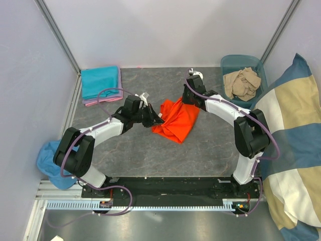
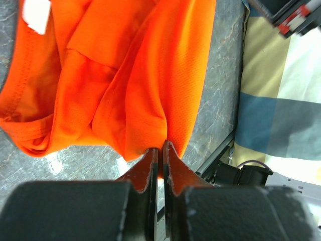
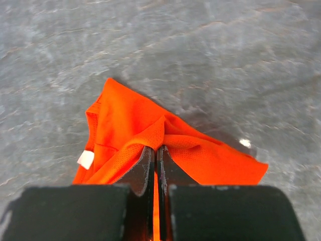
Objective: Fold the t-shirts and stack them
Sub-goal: Fold the long partially folded tshirt into a neat square
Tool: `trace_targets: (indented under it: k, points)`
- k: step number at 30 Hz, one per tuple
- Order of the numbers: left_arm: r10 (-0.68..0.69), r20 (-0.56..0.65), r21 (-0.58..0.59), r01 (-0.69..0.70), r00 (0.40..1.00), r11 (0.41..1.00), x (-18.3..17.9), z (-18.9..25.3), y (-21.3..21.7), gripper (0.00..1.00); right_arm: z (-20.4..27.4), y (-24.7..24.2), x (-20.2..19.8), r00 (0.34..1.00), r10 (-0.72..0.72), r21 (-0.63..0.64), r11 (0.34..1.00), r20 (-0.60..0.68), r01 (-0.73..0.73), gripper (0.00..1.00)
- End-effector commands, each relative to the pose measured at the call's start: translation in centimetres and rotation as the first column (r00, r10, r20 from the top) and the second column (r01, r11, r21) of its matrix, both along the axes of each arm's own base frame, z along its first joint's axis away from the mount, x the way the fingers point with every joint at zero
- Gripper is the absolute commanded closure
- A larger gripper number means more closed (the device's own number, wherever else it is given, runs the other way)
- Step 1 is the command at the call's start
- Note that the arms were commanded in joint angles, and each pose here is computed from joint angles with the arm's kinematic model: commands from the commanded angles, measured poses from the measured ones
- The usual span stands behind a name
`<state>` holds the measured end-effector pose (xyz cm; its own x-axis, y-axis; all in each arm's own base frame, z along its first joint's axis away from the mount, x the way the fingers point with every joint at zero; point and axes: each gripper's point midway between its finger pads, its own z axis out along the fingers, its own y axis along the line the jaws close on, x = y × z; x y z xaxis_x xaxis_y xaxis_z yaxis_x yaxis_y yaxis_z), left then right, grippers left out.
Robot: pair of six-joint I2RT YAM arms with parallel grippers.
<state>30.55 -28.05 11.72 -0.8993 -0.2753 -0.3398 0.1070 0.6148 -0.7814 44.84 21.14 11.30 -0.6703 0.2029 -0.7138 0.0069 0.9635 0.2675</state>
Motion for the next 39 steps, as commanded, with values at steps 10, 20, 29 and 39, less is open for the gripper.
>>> trace_targets:
  k: [10, 20, 29, 39]
  points:
    - [-0.027, -0.064, -0.04, 0.025, 0.998, 0.999, -2.4, -0.8, 0.2, 0.98, 3.3, 3.8, 3.0, 0.974, 0.206, 0.052, 0.976, 0.094, -0.211, 0.95]
    - [-0.028, -0.09, -0.053, 0.023, 0.996, 0.998, -2.5, -1.7, 0.0, 0.98, 7.3, 3.7, 1.1, 0.942, 0.317, 0.004, 0.947, 0.109, -0.32, 0.92]
    - [-0.03, -0.097, -0.062, 0.023, 0.995, 0.998, -2.2, -1.8, -0.3, 0.98, 8.7, 2.7, -1.3, 0.919, 0.394, -0.05, 0.919, 0.033, -0.392, 0.9]
    - [-0.035, -0.105, -0.068, 0.028, 0.994, 0.997, -2.0, -2.0, -0.6, 0.98, 8.4, 3.3, -4.7, 0.86, 0.509, -0.005, 0.861, -0.032, -0.509, 0.89]
